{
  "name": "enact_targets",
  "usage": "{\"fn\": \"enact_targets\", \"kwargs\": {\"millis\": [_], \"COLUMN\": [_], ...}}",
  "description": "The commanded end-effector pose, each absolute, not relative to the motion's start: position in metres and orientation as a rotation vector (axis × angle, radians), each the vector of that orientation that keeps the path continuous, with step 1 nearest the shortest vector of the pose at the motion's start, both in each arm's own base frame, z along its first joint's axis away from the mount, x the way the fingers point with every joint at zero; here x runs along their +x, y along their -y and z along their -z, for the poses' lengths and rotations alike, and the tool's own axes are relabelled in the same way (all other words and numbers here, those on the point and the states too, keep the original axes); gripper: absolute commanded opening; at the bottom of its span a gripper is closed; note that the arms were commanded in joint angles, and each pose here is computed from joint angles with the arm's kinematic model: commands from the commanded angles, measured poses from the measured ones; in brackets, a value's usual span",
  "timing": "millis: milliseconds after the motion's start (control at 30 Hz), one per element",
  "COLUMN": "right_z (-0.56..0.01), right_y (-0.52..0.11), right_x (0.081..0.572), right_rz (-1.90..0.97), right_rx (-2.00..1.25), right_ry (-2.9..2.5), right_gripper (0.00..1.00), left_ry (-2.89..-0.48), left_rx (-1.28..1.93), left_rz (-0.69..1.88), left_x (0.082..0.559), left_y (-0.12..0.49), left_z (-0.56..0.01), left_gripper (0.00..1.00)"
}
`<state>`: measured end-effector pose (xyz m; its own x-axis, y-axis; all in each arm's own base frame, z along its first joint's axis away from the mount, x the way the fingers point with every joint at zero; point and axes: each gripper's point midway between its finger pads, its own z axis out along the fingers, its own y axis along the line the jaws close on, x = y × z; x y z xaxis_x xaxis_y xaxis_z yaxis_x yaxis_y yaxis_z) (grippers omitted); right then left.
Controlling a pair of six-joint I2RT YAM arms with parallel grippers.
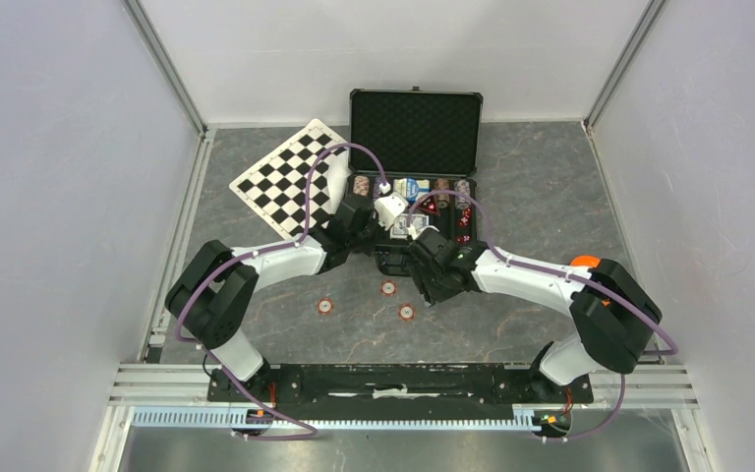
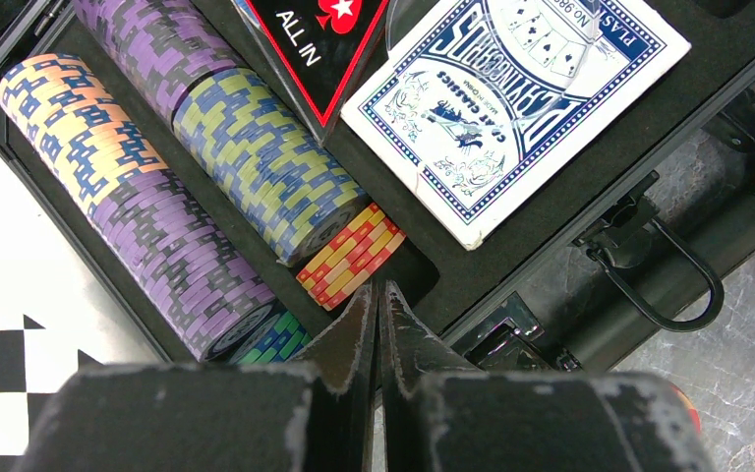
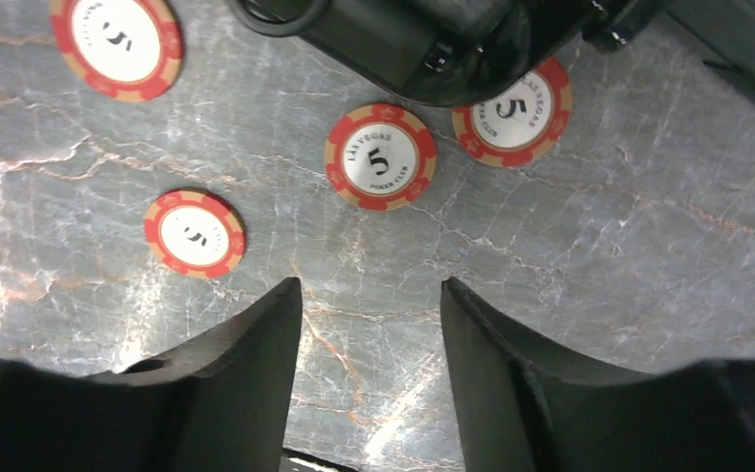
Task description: Pack up texas hold em set
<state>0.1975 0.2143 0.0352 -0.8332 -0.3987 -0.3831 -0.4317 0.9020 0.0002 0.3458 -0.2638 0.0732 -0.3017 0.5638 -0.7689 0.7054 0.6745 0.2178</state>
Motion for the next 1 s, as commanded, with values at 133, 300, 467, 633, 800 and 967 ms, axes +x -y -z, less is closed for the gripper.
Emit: {"fn": "enact_targets", "kwargs": {"millis": [133,300,467,633,800,967], "right_z": [-0.067,-0.065,-0.049,-0.035,-0.024,-0.016], "right_y": [-0.257,-0.283,-0.296,-0.291,-0.295,-0.291], "right_x": [0.202,0.197,0.189,0.183,0.179,0.176], "right_rz": [-0.257,-0.263,-0.251,-0.214,-0.246,-0.167], "right_rx": [-0.646,-0.679,-0.702,-0.685,-0.668,-0.654], "right_ry": [-2.605,-2.598,-2.624,-2.644,-2.662,-2.679], "right_gripper": [0.74,0.75,0.75,0.74,0.71,0.69], "left_ry": [-1.954,-1.970,-1.979,-1.987,-1.994,-1.997], "left_rx": [0.964,0.942,0.933,0.929,0.929,0.925], "left_rz": [0.227,0.225,0.232,0.237,0.240,0.224], "left_x": [0.351,0.352,0.352,0.353,0.353,0.354], "left_y": [0.273,0.272,0.271,0.272,0.273,0.270], "left_z": [-0.090,-0.088,-0.086,-0.084,-0.083,-0.083], "left_gripper": [0.08,0.08,0.07,0.07,0.07,0.07]}}
